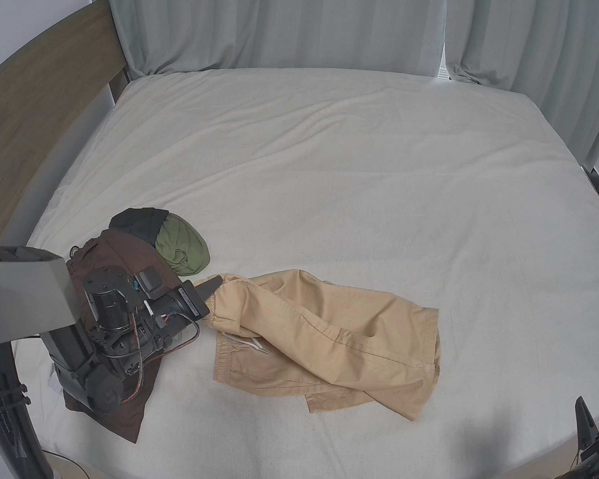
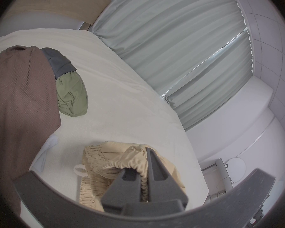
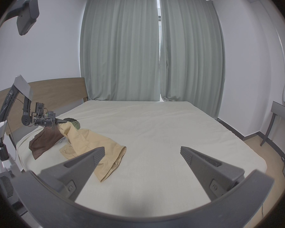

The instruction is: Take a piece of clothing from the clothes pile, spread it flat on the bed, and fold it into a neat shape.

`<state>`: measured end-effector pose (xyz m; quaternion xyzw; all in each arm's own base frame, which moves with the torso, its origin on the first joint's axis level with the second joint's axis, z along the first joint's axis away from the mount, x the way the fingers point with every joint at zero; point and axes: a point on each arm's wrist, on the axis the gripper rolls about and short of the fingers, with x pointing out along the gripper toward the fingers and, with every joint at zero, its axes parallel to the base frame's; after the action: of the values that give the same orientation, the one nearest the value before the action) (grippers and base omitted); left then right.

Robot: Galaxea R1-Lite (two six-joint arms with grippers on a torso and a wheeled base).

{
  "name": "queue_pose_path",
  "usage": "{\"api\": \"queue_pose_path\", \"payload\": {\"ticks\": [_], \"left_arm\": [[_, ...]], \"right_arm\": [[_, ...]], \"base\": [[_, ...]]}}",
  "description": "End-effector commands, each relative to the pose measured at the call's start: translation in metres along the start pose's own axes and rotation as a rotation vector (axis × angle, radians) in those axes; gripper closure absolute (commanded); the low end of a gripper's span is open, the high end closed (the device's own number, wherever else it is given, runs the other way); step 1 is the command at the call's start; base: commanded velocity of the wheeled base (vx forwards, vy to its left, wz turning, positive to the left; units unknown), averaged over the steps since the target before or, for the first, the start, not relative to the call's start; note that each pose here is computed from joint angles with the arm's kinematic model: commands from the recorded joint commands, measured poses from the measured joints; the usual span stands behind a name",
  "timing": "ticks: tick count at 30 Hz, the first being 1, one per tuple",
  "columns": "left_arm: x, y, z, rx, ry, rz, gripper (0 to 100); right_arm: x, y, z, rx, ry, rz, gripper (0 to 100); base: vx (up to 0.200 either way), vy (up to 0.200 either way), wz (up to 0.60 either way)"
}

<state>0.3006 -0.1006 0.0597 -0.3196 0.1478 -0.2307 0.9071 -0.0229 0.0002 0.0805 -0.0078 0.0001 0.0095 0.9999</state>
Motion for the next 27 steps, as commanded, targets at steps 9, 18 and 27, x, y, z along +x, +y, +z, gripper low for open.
{"api": "queue_pose_path", "payload": {"ticks": [9,18,27], "left_arm": [[0.003,0.002,-0.002,-0.001,0.002,0.002,100],[0.002,-0.001,-0.003,0.007,0.005,-0.008,100],[0.003,0.0,0.0,0.039,-0.005,-0.006,100]], "right_arm": [[0.0,0.0,-0.005,0.008,0.007,-0.002,0],[0.0,0.0,-0.005,0.0,0.006,-0.002,0],[-0.017,0.001,0.1,-0.014,-0.291,-0.033,0]], "base": [[0.0,0.0,0.0],[0.0,0.0,0.0],[0.0,0.0,0.0]]}}
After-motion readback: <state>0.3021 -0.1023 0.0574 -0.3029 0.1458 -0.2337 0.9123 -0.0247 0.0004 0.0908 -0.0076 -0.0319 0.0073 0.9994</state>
